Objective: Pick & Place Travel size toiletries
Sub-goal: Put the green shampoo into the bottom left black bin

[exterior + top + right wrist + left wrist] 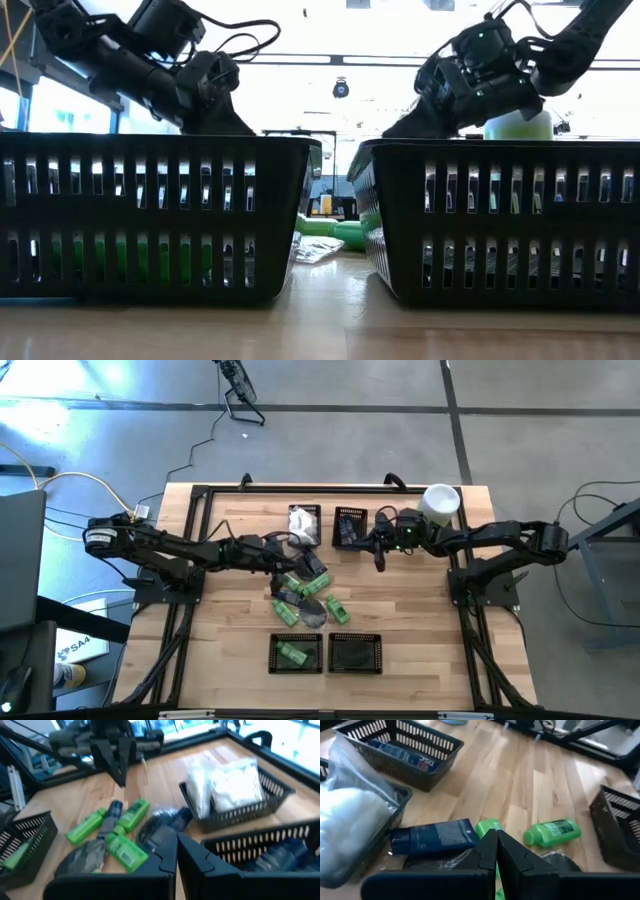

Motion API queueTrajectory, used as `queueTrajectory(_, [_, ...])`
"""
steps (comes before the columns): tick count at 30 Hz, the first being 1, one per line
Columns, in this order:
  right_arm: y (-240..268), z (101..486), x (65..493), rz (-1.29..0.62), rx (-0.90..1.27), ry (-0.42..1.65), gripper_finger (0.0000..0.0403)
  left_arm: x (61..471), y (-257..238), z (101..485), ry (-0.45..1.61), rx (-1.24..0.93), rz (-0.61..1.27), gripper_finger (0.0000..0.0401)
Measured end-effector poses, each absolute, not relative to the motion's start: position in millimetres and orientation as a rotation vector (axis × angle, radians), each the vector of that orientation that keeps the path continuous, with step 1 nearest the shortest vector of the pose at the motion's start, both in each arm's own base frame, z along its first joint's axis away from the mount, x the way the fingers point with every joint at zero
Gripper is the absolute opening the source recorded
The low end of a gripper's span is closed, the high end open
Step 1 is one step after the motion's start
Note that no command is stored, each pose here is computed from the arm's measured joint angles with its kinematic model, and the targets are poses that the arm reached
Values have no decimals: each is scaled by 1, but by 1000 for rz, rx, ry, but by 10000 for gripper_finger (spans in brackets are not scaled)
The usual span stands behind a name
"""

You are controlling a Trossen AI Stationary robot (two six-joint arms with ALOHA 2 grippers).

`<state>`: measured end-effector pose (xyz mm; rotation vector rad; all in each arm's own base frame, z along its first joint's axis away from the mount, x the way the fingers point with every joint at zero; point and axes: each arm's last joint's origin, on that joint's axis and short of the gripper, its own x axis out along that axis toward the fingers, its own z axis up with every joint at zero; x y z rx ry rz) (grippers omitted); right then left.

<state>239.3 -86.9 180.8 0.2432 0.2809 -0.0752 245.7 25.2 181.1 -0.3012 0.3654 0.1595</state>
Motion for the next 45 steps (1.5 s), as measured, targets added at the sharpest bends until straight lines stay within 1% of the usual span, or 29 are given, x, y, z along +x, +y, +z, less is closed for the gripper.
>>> queueTrajectory(6, [-82, 184, 242, -58, 265, 245, 3, 250, 17, 185, 454, -285, 205, 6])
queueTrajectory(11, [-75, 184, 244, -34, 284, 251, 3, 257, 1, 197, 480, -176, 165, 6])
queueTrajectory(16, [-68, 184, 247, -37, 274, 254, 3, 259, -4, 203, 537, -131, 193, 6])
queueTrajectory(23, [-58, 184, 249, 2, 254, 260, 3, 260, -3, 205, 572, -144, 206, 6])
queueTrajectory(29, [-55, 184, 250, 22, 208, 261, 3, 261, -11, 208, 564, -200, 137, 5])
queueTrajectory(34, [-58, 184, 249, -12, 189, 260, 3, 267, -22, 221, 559, -206, 219, 5])
queueTrajectory(38, [-61, 185, 249, -28, 156, 252, 3, 273, -28, 228, 614, -167, 269, 5])
queueTrajectory(45, [-66, 190, 248, -27, 107, 208, 3, 282, -29, 211, 790, -167, 316, 5])
